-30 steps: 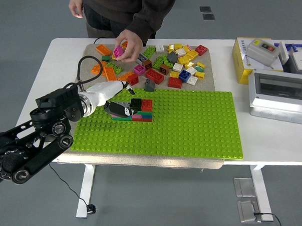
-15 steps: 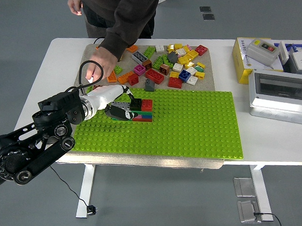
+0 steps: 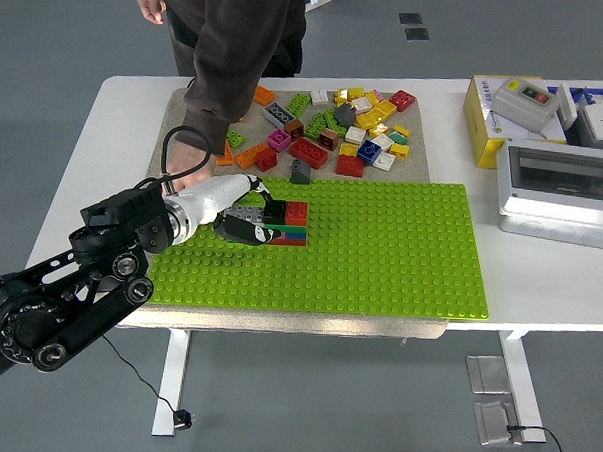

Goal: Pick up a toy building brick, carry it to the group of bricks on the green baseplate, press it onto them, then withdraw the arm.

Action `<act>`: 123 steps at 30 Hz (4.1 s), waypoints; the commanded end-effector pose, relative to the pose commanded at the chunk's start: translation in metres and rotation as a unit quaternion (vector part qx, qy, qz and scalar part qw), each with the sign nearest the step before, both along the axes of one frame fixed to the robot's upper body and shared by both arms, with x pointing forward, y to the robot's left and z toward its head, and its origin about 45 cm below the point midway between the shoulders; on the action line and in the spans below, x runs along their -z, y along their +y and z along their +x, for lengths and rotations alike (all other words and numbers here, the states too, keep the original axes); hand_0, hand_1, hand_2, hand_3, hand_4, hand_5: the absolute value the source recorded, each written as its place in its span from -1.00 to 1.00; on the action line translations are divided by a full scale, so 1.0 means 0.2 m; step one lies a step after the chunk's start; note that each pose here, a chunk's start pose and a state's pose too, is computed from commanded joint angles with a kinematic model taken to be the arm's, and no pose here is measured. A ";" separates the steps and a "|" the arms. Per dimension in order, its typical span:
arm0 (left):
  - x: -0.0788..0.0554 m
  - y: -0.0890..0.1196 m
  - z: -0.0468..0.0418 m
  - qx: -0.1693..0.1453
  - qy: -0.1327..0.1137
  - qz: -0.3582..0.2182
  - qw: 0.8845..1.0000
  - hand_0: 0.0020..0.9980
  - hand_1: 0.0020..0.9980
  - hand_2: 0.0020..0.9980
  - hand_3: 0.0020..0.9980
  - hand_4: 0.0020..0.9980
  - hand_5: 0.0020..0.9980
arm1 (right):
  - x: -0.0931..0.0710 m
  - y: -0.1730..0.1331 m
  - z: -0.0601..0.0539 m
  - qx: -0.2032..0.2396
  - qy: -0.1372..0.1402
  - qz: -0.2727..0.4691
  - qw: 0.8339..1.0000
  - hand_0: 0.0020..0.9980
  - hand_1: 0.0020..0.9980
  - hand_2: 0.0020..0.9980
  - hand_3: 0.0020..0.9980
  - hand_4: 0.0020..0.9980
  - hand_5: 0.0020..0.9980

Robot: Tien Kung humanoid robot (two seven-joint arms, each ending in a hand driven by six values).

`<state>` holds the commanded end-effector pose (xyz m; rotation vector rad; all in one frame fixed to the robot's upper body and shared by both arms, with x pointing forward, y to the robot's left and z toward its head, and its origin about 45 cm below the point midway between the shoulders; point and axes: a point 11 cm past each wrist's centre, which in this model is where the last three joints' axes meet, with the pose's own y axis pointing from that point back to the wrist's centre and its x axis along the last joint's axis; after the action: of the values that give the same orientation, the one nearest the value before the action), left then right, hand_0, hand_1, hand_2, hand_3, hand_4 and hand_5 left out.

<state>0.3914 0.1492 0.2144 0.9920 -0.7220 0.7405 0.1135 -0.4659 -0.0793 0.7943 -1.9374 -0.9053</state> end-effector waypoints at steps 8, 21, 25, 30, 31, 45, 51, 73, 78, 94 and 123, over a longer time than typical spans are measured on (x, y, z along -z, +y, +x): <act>0.01 0.00 0.000 -0.001 0.002 -0.001 1.000 1.00 1.00 1.00 0.47 0.60 -0.01 | 0.00 0.00 0.00 0.000 -0.001 0.001 1.000 0.41 0.33 0.30 0.52 -0.29 0.57; -0.03 0.01 0.000 0.001 -0.009 -0.001 1.000 1.00 1.00 1.00 0.46 0.59 -0.02 | 0.01 0.00 -0.02 0.001 0.003 0.001 1.000 0.41 0.33 0.30 0.52 -0.29 0.57; -0.07 0.03 -0.004 0.004 -0.016 -0.003 1.000 1.00 1.00 1.00 0.46 0.59 -0.02 | 0.01 0.00 -0.03 0.002 0.005 0.002 1.000 0.41 0.33 0.30 0.52 -0.29 0.57; -0.14 0.06 -0.017 0.005 -0.028 -0.006 1.000 1.00 0.98 0.98 0.46 0.60 0.00 | 0.01 0.00 -0.04 0.002 0.008 0.001 1.000 0.40 0.33 0.30 0.52 -0.29 0.57; -0.15 0.07 -0.021 0.005 -0.031 -0.008 0.999 1.00 0.98 0.98 0.46 0.60 0.00 | 0.01 -0.01 -0.04 0.002 0.008 0.001 1.000 0.40 0.33 0.30 0.52 -0.29 0.57; -0.42 0.46 -0.092 -0.040 -0.134 -0.019 0.990 1.00 0.93 0.92 0.58 0.57 0.11 | 0.00 -0.01 0.01 -0.002 0.013 0.008 1.000 0.41 0.33 0.31 0.49 -0.29 0.57; -0.40 0.70 -0.115 -0.084 -0.147 -0.016 0.986 1.00 0.91 0.90 0.60 0.56 0.11 | 0.00 0.00 0.00 0.004 0.014 0.015 1.000 0.41 0.33 0.33 0.44 -0.28 0.58; -0.27 1.02 -0.175 -0.206 -0.146 -0.072 0.965 1.00 0.92 0.88 0.58 0.57 0.14 | 0.05 0.08 -0.08 0.019 0.034 0.050 0.998 0.41 0.35 0.43 0.42 -0.27 0.61; -0.26 1.04 -0.174 -0.214 -0.146 -0.080 0.963 1.00 0.92 0.89 0.58 0.56 0.16 | 0.05 0.07 -0.07 0.021 0.030 0.049 0.998 0.41 0.35 0.43 0.41 -0.27 0.61; -0.25 1.05 -0.170 -0.218 -0.149 -0.082 0.961 1.00 0.91 0.88 0.57 0.53 0.16 | 0.04 0.06 -0.05 0.022 0.022 0.045 0.999 0.41 0.33 0.37 0.38 -0.28 0.57; -0.18 1.03 -0.110 -0.196 -0.163 -0.070 0.964 1.00 0.89 0.86 0.62 0.53 0.14 | 0.04 0.05 -0.07 0.021 0.024 0.041 0.999 0.41 0.36 0.45 0.38 -0.28 0.58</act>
<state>0.3695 0.3561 0.2514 0.9012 -0.7506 1.3070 0.0990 -0.4549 -0.0883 0.7740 -1.8919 -1.0265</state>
